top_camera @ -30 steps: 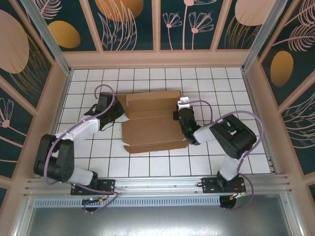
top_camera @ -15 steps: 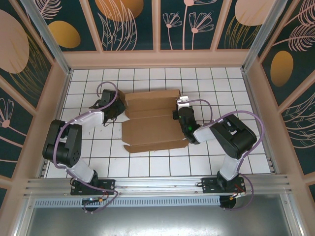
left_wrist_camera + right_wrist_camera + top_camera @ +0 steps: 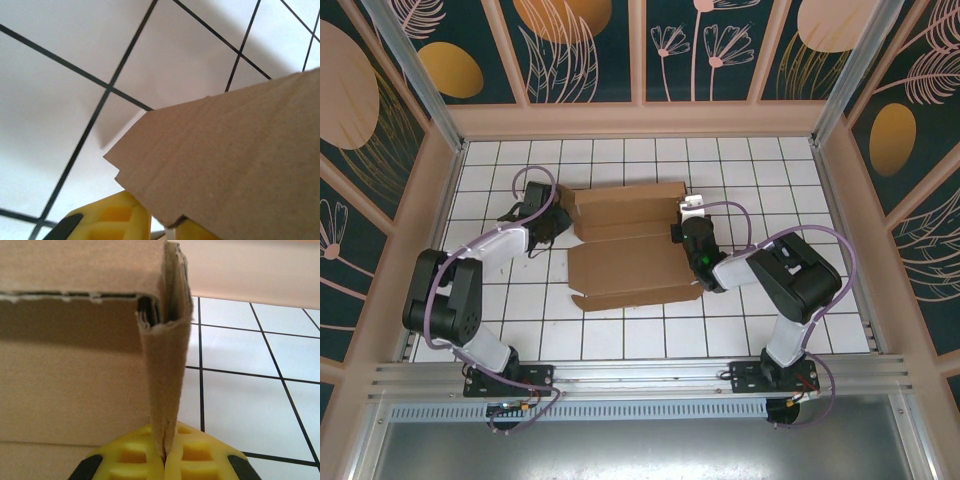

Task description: Fold the paper box

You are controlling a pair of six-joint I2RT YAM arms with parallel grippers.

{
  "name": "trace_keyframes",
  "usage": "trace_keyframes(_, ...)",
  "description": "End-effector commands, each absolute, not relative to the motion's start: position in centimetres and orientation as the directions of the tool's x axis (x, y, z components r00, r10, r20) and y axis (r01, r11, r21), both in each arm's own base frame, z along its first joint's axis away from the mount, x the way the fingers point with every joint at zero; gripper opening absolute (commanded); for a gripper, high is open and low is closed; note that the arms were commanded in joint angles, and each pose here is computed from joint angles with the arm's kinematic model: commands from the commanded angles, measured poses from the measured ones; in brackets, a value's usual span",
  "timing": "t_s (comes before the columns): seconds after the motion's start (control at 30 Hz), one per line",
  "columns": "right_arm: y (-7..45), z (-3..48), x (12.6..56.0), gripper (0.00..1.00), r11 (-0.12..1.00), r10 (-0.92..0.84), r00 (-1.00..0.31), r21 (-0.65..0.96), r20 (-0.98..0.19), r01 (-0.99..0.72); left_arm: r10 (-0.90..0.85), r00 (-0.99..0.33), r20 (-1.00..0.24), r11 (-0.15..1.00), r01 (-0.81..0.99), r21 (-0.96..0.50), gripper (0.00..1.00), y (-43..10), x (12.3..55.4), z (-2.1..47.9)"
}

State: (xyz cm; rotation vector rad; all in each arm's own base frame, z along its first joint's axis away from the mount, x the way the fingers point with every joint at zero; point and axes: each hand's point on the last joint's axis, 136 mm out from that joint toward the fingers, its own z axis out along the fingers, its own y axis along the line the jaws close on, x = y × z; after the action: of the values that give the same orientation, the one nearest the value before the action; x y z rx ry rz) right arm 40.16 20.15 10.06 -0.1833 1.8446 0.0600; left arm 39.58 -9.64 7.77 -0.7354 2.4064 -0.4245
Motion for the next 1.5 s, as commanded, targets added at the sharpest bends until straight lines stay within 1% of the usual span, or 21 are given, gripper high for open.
trace_keyframes(0.0,18.7,6.5,39.1,0.0,0.982,-0.169,-0.387,-0.122,-0.906,-0.145,-0.606,-0.667,-0.434,0.794,-0.47,-0.386,0.23,-7.5,38.4,7.8)
trace_keyframes(0.07,18.7,6.6,39.1,0.0,0.982,-0.167,-0.388,-0.12,-0.907,-0.144,-0.613,-0.657,-0.439,0.789,-0.477,-0.387,0.24,-6.9,38.8,8.1)
trace_keyframes(0.27,18.6,6.7,39.0,0.0,0.982,-0.169,-0.387,-0.121,-0.907,-0.144,-0.64,-0.632,-0.437,0.767,-0.498,-0.404,0.22,-5.3,40.2,8.5)
trace_keyframes(0.4,18.8,6.6,38.9,0.0,0.981,-0.167,-0.388,-0.115,-0.906,-0.154,-0.655,-0.611,-0.445,0.755,-0.501,-0.422,0.26,-4.7,41.7,9.4)
trace_keyframes(0.47,18.8,6.5,38.9,0.0,0.981,-0.168,-0.392,-0.114,-0.905,-0.157,-0.662,-0.604,-0.444,0.749,-0.512,-0.421,0.29,-4.2,42.2,9.4)
trace_keyframes(0.57,19.1,6.4,38.9,0.0,0.98,-0.168,-0.397,-0.107,-0.903,-0.17,-0.663,-0.615,-0.427,0.747,-0.508,-0.428,0.38,-4.5,43.0,8.7)
trace_keyframes(0.63,19.4,6.3,38.9,0.0,0.978,-0.167,-0.401,-0.099,-0.901,-0.184,-0.67,-0.633,-0.388,0.735,-0.489,-0.47,0.42,-5.6,43.5,8.2)
trace_keyframes(0.7,19.6,6.2,39.0,0.0,0.978,-0.165,-0.405,-0.094,-0.899,-0.189,-0.686,-0.648,-0.331,0.708,-0.492,-0.507,0.43,-6.7,43.5,6.5)
trace_keyframes(0.77,19.8,6.2,38.9,0.0,0.976,-0.165,-0.408,-0.091,-0.898,-0.196,-0.7,-0.652,-0.291,0.674,-0.469,-0.571,0.43,-7.8,43.4,6.0)
trace_keyframes(0.83,19.8,6.0,38.9,0.0,0.976,-0.166,-0.411,-0.089,-0.896,-0.199,-0.703,-0.666,-0.252,0.644,-0.444,-0.623,0.41,-9.1,43.4,6.0)
trace_keyframes(0.87,19.8,6.0,39.0,0.0,0.976,-0.165,-0.412,-0.089,-0.896,-0.198,-0.697,-0.679,-0.229,0.644,-0.454,-0.616,0.41,-9.4,42.5,5.0)
trace_keyframes(1.0,19.9,5.8,39.1,0.01,0.975,-0.166,-0.421,-0.084,-0.892,-0.205,-0.691,-0.695,-0.198,0.636,-0.455,-0.624,0.37,-10.1,40.9,3.9)
trace_keyframes(1.2,20.2,5.4,39.2,0.01,0.974,-0.168,-0.432,-0.081,-0.886,-0.214,-0.669,-0.732,-0.13,0.609,-0.439,-0.661,0.28,-11.7,38.8,3.2)
trace_keyframes(1.23,20.3,5.2,39.2,0.01,0.973,-0.168,-0.434,-0.08,-0.885,-0.214,-0.66,-0.738,-0.139,0.606,-0.414,-0.68,0.28,-12.1,38.7,4.2)
trace_keyframes(1.47,20.3,4.8,39.2,0.01,0.974,-0.168,-0.445,-0.078,-0.88,-0.212,-0.608,-0.782,-0.139,0.613,-0.351,-0.708,0.26,-14.2,37.8,5.8)
